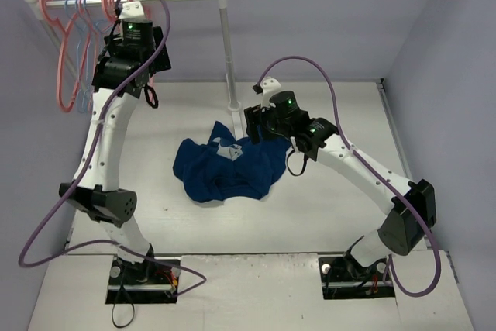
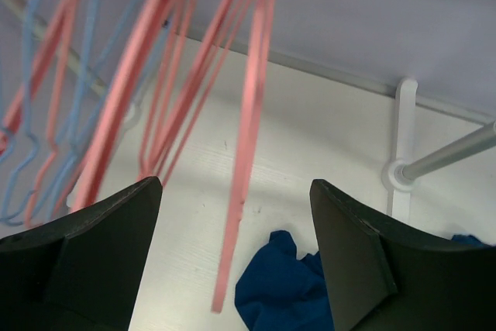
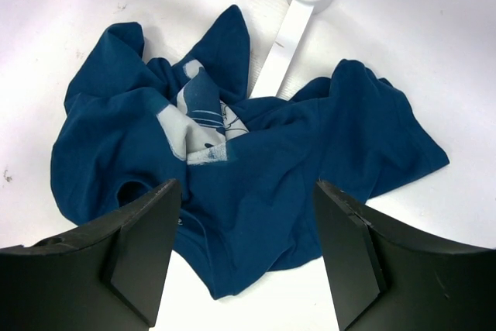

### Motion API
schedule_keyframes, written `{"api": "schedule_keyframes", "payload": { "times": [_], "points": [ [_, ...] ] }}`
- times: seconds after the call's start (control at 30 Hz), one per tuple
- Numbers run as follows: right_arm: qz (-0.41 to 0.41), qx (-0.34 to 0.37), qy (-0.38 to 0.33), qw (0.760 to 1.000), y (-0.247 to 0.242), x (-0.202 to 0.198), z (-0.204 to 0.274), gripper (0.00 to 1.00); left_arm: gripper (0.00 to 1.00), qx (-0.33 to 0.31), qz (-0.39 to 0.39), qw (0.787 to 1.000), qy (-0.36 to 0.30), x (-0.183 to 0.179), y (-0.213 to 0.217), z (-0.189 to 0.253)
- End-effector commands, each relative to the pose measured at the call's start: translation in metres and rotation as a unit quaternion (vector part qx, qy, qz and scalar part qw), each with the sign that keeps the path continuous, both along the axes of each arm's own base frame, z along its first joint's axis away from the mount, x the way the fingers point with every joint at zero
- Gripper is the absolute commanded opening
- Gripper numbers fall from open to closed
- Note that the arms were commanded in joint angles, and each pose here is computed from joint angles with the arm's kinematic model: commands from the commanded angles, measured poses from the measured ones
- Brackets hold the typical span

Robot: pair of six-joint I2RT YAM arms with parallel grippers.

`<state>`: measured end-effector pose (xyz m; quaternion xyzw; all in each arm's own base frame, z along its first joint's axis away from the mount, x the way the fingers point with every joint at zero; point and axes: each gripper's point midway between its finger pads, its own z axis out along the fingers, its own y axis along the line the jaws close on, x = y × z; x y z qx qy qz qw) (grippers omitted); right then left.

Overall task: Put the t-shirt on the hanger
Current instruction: Pick up the hanger from the clothesline.

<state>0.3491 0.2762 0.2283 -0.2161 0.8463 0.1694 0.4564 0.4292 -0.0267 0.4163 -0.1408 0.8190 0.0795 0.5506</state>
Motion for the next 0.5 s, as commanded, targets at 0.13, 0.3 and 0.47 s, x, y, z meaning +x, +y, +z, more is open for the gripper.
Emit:
{"api": "schedule_keyframes", "payload": {
  "times": [0.13, 0.3, 0.47],
  "points": [
    [-0.001, 0.015, -0.051, 0.999, -0.002, 0.008, 0.034, 0.66, 0.73, 0.003, -0.025, 1.000, 0.010, 0.027, 0.000, -0.009],
    [0.008, 0.011, -0.037, 0.999, 0.000, 0.004, 0.022, 0.66, 0.71, -0.003, -0.036, 0.999, 0.020, 0.043, -0.002, -0.020],
    [0.010, 0.003, -0.027, 1.000, 0.000, 0.004, 0.010, 0.66, 0.56, -0.001, -0.058, 0.998, 0.017, 0.046, -0.008, -0.016]
  ]
}}
